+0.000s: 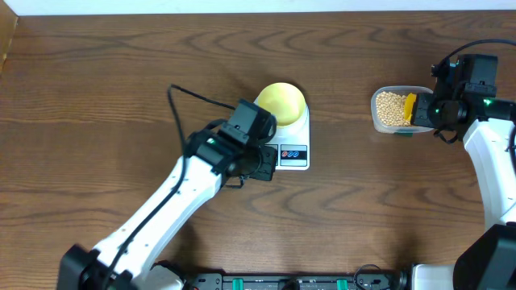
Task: Scoop item into bowl and weigh 50g on scale
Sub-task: 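Reach the left gripper to the scale's front buttons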
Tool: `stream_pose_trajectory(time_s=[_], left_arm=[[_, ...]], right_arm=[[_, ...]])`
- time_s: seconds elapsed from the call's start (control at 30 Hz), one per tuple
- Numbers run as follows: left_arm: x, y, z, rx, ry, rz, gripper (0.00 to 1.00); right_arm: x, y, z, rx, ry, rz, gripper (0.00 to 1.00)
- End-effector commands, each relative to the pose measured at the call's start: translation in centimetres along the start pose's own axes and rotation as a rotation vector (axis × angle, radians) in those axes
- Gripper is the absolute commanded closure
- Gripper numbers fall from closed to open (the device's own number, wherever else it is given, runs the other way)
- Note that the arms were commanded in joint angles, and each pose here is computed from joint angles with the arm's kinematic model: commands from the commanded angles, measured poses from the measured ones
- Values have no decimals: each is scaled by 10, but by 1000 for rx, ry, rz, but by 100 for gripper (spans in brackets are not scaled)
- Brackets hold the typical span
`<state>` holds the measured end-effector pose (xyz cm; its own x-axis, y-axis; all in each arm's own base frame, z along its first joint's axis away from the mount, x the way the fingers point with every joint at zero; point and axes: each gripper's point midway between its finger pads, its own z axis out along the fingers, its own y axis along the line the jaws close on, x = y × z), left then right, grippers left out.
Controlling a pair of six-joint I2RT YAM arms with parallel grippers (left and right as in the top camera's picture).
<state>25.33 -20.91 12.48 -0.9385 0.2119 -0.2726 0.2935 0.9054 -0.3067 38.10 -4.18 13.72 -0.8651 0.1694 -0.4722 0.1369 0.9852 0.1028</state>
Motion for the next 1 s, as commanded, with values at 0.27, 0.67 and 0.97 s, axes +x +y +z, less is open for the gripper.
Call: stream_pose_trajectory(time_s=[0.27, 0.67, 0.97], left_arm=[[0, -11, -13, -10, -43, 25, 93], [7, 16, -58, -91, -294, -41, 93], [-13, 22, 8, -80, -294, -120, 93]], right_arm=[[2, -3, 3, -2, 7, -5, 99], [2, -3, 3, -2, 6, -6, 99], [2, -3, 3, -2, 6, -5, 99]])
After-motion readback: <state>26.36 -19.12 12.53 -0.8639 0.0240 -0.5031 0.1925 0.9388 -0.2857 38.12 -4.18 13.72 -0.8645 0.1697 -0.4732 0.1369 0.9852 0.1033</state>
